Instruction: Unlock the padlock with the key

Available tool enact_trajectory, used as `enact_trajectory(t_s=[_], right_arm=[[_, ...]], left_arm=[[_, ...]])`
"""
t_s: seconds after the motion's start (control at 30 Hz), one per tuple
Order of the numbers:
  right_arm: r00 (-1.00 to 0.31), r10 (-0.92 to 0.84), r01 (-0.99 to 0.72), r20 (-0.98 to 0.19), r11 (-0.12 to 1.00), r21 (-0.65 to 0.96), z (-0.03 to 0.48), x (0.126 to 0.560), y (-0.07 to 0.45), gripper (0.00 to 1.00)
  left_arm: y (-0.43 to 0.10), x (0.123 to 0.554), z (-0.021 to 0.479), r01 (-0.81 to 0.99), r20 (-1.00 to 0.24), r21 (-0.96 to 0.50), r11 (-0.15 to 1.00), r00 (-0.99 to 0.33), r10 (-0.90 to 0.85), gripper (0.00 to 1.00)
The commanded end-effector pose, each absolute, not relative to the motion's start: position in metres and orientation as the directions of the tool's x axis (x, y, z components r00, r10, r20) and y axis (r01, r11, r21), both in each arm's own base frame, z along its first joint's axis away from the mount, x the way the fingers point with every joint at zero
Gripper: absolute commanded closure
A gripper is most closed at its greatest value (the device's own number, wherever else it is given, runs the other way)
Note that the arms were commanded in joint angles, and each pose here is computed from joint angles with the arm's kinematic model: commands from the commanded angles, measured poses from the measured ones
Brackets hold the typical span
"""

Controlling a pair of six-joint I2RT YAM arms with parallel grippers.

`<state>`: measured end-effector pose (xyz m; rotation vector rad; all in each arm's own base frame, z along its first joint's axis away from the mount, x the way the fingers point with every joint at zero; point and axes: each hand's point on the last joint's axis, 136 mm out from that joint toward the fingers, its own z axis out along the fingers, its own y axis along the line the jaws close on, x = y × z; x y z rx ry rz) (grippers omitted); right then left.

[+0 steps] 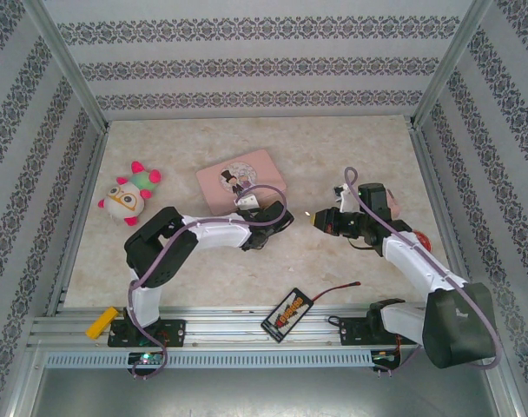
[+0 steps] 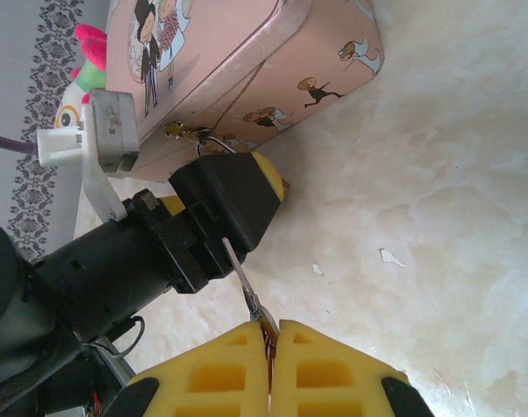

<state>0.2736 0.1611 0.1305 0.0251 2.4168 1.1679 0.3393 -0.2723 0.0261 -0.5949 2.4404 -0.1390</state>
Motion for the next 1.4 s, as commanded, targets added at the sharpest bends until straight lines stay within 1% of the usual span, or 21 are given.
enact_trajectory(t_s=[0.0, 0.17, 0.2, 0.23, 0.33, 0.43, 0.57, 0.67, 0.83, 0.87, 1.0, 1.07, 1.1, 1.17, 1.23, 1.37], right_arm=[[-0.882, 0.202, -0.218, -0.426, 0.626, 0.749, 0.144, 0.282, 0.163, 1.00], [-0.883, 0.206, -0.211, -0.422, 0.629, 0.748, 0.144, 0.284, 0.162, 1.00], [-0.883, 0.206, -0.211, -0.423, 0.630, 0.748, 0.143, 0.284, 0.162, 1.00], [-0.883, 0.208, -0.208, -0.421, 0.630, 0.748, 0.143, 0.285, 0.162, 1.00], [-0.885, 0.208, -0.205, -0.417, 0.629, 0.750, 0.142, 0.286, 0.162, 1.00], [-0.885, 0.209, -0.205, -0.416, 0.627, 0.751, 0.143, 0.287, 0.163, 1.00], [-0.886, 0.209, -0.203, -0.413, 0.628, 0.752, 0.142, 0.288, 0.163, 1.00], [-0.885, 0.210, -0.204, -0.416, 0.629, 0.751, 0.142, 0.289, 0.163, 1.00], [-0.883, 0.214, -0.205, -0.419, 0.628, 0.751, 0.143, 0.289, 0.163, 1.00], [-0.881, 0.214, -0.207, -0.422, 0.628, 0.751, 0.144, 0.290, 0.163, 1.00], [-0.879, 0.215, -0.209, -0.425, 0.628, 0.750, 0.145, 0.291, 0.163, 1.00], [-0.882, 0.215, -0.205, -0.419, 0.626, 0.752, 0.145, 0.291, 0.164, 1.00], [-0.882, 0.214, -0.207, -0.420, 0.625, 0.753, 0.145, 0.292, 0.164, 1.00], [-0.882, 0.213, -0.209, -0.421, 0.624, 0.753, 0.145, 0.292, 0.165, 1.00], [-0.883, 0.214, -0.207, -0.418, 0.622, 0.755, 0.145, 0.293, 0.165, 1.00], [-0.884, 0.210, -0.210, -0.417, 0.618, 0.757, 0.146, 0.294, 0.167, 1.00]], left_arm=[[-0.258, 0.340, 0.019, -0.408, -0.549, -0.166, 0.898, -0.718, -0.428, 0.23], [-0.250, 0.334, 0.020, -0.398, -0.544, -0.135, 0.907, -0.735, -0.404, 0.26], [-0.250, 0.332, 0.022, -0.394, -0.543, -0.130, 0.910, -0.739, -0.398, 0.27], [-0.249, 0.331, 0.021, -0.391, -0.540, -0.125, 0.912, -0.744, -0.393, 0.30], [-0.246, 0.329, 0.023, -0.384, -0.538, -0.113, 0.917, -0.752, -0.381, 0.33], [-0.248, 0.330, 0.024, -0.368, -0.536, -0.114, 0.923, -0.759, -0.369, 0.33], [-0.259, 0.337, 0.025, -0.323, -0.539, -0.128, 0.938, -0.771, -0.339, 0.27], [-0.266, 0.345, 0.023, -0.308, -0.531, -0.138, 0.941, -0.779, -0.333, 0.27], [-0.266, 0.355, 0.019, -0.316, -0.531, -0.134, 0.939, -0.777, -0.338, 0.31], [-0.265, 0.356, 0.017, -0.318, -0.530, -0.131, 0.939, -0.778, -0.338, 0.34], [-0.262, 0.360, 0.015, -0.324, -0.531, -0.125, 0.938, -0.776, -0.339, 0.37], [-0.260, 0.361, 0.015, -0.325, -0.533, -0.119, 0.938, -0.776, -0.337, 0.39], [-0.259, 0.362, 0.015, -0.325, -0.536, -0.114, 0.939, -0.776, -0.333, 0.43], [-0.256, 0.362, 0.015, -0.325, -0.542, -0.102, 0.940, -0.774, -0.327, 0.44], [-0.255, 0.362, 0.015, -0.322, -0.543, -0.096, 0.942, -0.776, -0.321, 0.49], [-0.255, 0.361, 0.013, -0.323, -0.534, -0.097, 0.941, -0.781, -0.323, 0.49]])
